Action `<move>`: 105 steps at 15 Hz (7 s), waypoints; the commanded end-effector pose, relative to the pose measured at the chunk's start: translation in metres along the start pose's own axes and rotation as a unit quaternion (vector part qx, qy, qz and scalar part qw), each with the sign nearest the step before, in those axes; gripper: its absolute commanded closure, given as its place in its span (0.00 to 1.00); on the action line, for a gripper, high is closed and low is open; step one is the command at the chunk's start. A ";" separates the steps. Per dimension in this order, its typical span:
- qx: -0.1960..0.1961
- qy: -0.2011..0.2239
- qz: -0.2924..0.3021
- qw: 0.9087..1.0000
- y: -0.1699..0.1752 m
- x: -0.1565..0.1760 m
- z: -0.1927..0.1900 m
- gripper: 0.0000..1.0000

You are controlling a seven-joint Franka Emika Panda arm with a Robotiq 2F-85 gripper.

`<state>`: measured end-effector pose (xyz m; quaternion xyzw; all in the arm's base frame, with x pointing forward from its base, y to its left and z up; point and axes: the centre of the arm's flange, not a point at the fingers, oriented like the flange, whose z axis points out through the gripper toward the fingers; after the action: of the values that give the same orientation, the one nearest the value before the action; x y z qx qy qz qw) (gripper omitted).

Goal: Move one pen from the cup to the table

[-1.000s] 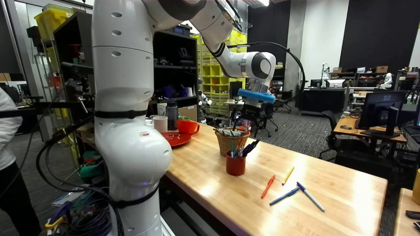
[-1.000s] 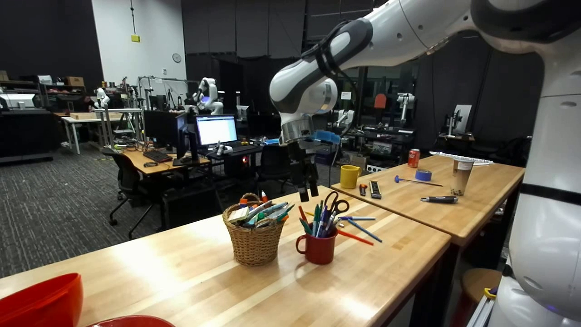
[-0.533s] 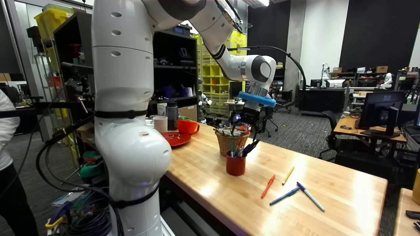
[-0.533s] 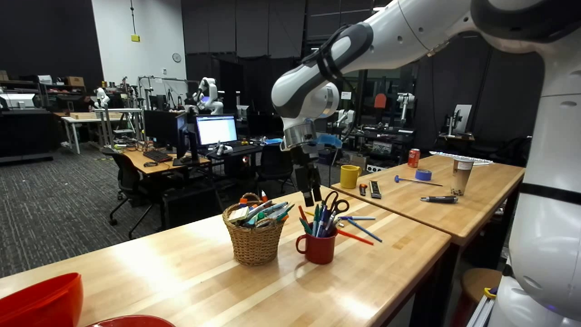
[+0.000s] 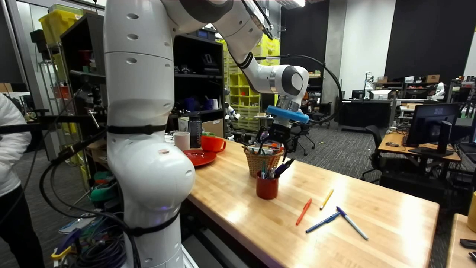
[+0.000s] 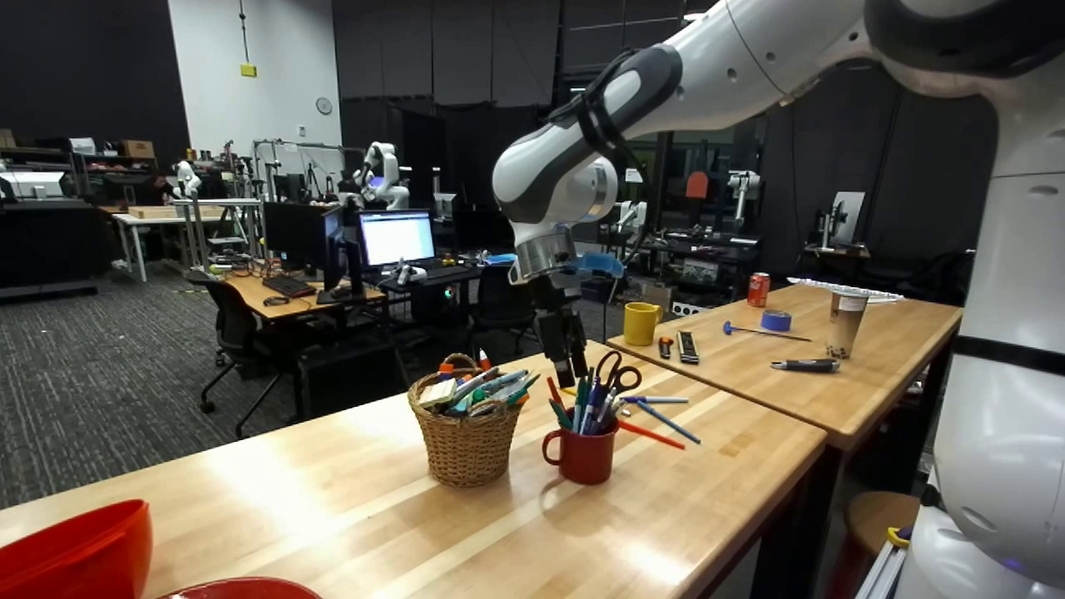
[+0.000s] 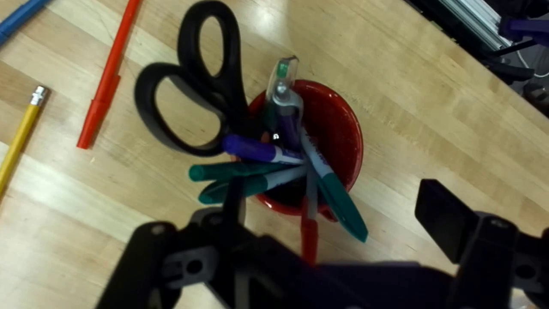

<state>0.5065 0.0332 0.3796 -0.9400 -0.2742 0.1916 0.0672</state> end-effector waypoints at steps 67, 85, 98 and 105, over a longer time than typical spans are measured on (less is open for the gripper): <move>-0.008 0.031 -0.002 1.000 -0.012 0.011 -0.021 0.97; -0.095 0.115 0.046 0.988 -0.046 -0.047 -0.141 0.90; -0.090 0.099 0.189 0.973 0.072 -0.060 -0.225 0.97; -0.126 0.106 0.252 0.954 0.139 -0.042 -0.212 0.97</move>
<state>0.6000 -0.1016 0.5631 -0.9945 -0.0609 0.0685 -0.0511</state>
